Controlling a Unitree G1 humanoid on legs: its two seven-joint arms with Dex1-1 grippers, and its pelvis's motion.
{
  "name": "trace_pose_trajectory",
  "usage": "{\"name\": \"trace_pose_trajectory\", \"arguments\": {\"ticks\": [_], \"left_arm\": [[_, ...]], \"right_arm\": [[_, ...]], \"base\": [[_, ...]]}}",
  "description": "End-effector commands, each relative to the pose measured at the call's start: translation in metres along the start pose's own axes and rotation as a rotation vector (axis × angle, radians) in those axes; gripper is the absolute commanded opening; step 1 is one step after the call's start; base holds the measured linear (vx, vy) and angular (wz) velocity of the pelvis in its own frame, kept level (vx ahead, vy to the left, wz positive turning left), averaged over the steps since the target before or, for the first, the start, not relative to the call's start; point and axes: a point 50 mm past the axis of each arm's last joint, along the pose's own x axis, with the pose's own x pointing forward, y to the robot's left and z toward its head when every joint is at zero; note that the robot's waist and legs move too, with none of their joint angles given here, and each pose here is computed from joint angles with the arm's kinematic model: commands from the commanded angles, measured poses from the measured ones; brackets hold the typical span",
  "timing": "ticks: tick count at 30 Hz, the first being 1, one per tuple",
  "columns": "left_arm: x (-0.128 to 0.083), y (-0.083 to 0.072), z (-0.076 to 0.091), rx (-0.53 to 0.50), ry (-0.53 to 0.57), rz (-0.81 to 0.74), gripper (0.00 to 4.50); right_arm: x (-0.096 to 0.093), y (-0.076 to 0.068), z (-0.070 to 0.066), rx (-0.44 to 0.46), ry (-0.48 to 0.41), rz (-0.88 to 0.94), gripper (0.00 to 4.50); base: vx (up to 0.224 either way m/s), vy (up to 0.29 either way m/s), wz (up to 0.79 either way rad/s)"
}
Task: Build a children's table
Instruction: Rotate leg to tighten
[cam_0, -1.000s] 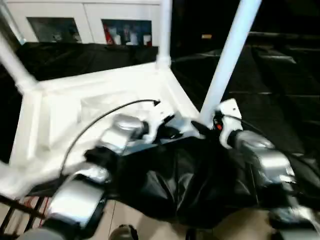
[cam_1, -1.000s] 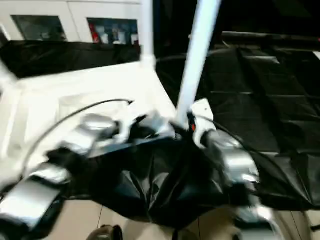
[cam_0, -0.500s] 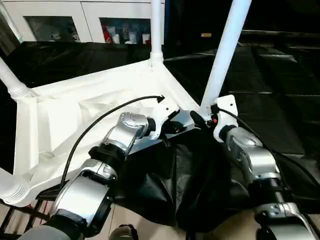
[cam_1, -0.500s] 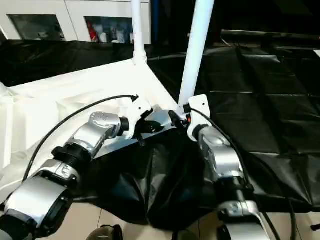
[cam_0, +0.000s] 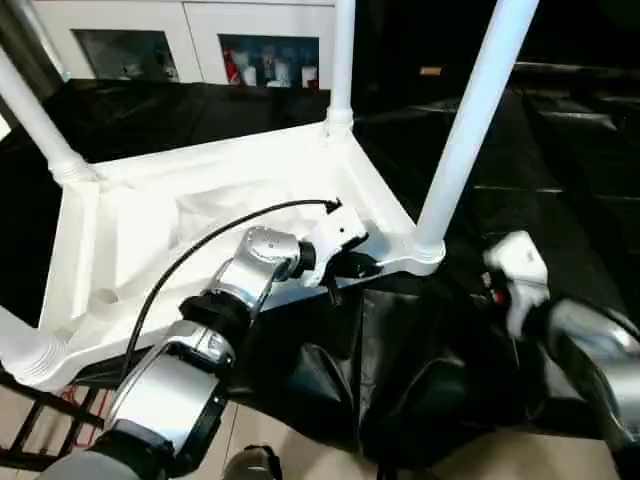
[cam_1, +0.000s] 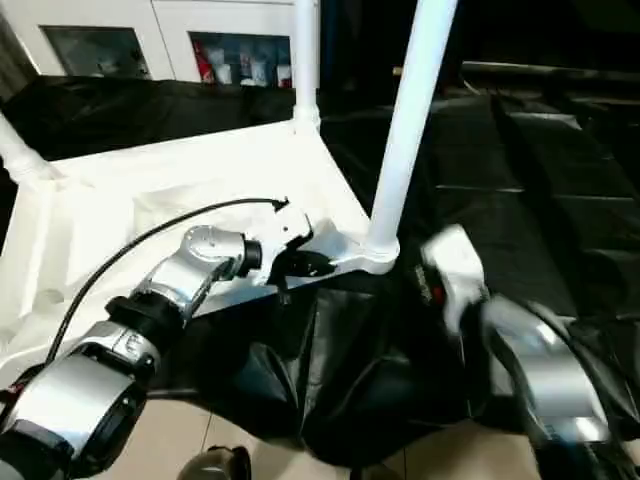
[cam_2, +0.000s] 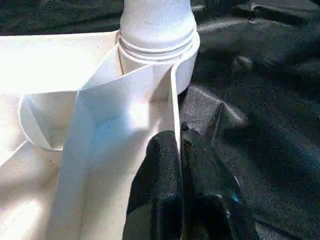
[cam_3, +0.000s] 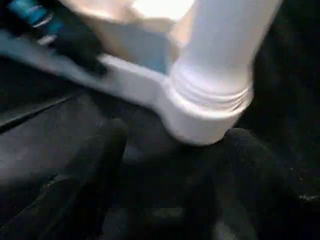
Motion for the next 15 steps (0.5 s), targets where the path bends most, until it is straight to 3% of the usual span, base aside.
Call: {"name": "trace_pose_trajectory", "arguments": {"ticks": [1,9,11,15], "left_arm": [[0.0028,-0.0039,0.0122,0.057,-0.064,-0.044,0.00],[0.0008,-0.0093,0.0074,0.076,-0.064,-0.090,0.00],[0.0000,-0.0103,0.0051,0.074,-0.059,-0.098,0.00],[-0.0017,-0.0098,0.0030,0.072,-0.052,-0.097,0.00]], "right_arm": [[-0.0022,0.0027,0.0059,-0.019,-0.021,0.030,3.55],[-0.0070,0.0065,0.0082,-0.041,-0.035,0.023,3.55],[-0.0068,0.0044,0.0104,0.009,-0.059,0.013,3.55],[-0.0074,0.0017,0.0146,0.039,-0.084,0.010,3.95]], "base": [[0.000,0.000,0.00],[0.000,0.000,0.00],[0.000,0.000,0.00],[0.000,0.000,0.00]]}}
